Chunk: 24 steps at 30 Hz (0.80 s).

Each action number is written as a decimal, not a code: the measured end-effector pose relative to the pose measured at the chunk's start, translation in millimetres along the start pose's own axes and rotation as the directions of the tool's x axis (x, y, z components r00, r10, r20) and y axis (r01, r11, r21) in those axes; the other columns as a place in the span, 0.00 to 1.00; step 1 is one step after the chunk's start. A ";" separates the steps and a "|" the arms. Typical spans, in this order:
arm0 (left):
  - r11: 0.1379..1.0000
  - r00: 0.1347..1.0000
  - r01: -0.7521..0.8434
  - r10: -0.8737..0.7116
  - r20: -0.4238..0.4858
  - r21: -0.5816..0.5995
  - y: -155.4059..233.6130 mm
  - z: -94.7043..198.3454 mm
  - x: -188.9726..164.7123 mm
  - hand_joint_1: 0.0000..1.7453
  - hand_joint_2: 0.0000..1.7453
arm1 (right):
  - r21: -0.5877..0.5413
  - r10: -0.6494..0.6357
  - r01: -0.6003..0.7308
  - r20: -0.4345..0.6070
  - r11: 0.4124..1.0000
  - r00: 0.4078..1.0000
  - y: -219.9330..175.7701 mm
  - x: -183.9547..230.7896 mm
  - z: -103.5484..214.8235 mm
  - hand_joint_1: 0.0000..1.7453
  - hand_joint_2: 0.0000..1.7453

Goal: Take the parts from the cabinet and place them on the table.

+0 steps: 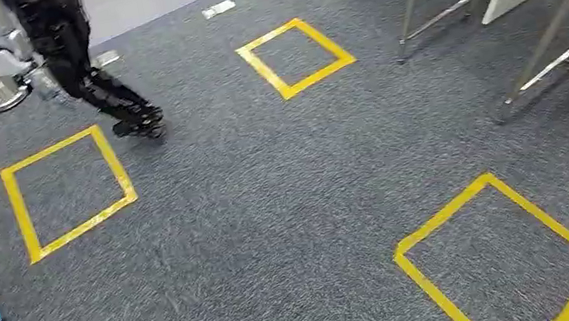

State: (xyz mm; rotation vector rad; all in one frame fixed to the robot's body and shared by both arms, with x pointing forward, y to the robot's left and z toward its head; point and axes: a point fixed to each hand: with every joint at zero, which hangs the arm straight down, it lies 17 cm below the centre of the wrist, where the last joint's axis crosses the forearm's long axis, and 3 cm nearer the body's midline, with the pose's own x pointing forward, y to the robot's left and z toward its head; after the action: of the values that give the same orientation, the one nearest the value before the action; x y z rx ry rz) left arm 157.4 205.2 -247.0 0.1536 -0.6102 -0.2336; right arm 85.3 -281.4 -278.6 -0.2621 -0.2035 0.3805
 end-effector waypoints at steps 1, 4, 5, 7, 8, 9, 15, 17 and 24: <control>1.000 1.000 -0.001 0.001 -0.004 0.000 -0.1 0.3 -1.3 0.00 0.00 | 0.001 0.002 -0.002 -0.002 1.000 1.000 1.0 -1.3 0.3 0.00 0.00; 1.000 1.000 -0.002 0.002 -0.008 0.001 -1.1 1.3 -3.3 0.00 0.00 | 0.000 0.011 -0.011 0.001 1.000 1.000 1.3 0.2 0.4 0.00 0.00; 1.000 1.000 -0.004 0.004 -0.008 0.002 -1.4 1.3 -2.9 0.00 0.00 | -0.001 0.015 -0.015 0.003 1.000 1.000 1.3 0.4 0.4 0.00 0.00; 1.000 1.000 -0.009 0.009 -0.009 0.006 -1.0 1.3 -2.9 0.00 0.00 | -0.001 0.016 -0.016 0.005 1.000 1.000 2.7 1.6 0.8 0.00 0.00; 1.000 1.000 -0.009 0.009 -0.010 0.007 -1.0 1.6 -3.5 0.00 0.00 | -0.001 0.018 -0.018 0.007 1.000 1.000 2.9 2.4 0.9 0.00 0.00; 1.000 1.000 -0.009 0.009 -0.011 0.007 -1.1 1.8 -4.3 0.00 0.00 | -0.001 0.020 -0.020 0.009 1.000 1.000 2.7 3.9 0.8 0.00 0.00; 1.000 1.000 -0.013 0.013 -0.010 0.010 -0.2 1.3 -3.4 0.00 0.00 | 0.008 0.033 -0.033 0.012 0.999 0.999 9.6 2.5 2.7 0.00 0.00; 1.000 1.000 -0.013 0.013 -0.014 0.009 -0.8 2.2 -5.5 0.00 0.00 | 0.009 0.036 -0.036 0.014 0.999 0.999 9.8 3.0 2.7 0.00 0.00; 1.000 1.000 -0.016 0.016 -0.008 0.012 0.4 0.7 -2.0 0.00 0.00 | 0.012 0.042 -0.042 0.023 0.999 0.999 12.4 8.8 3.5 0.00 0.00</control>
State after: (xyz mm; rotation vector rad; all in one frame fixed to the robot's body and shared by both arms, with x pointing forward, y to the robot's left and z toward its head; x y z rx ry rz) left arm 155.5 206.1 -247.4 0.1611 -0.6043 -0.2141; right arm 88.2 -266.1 -277.6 -0.2501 -0.2186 0.4265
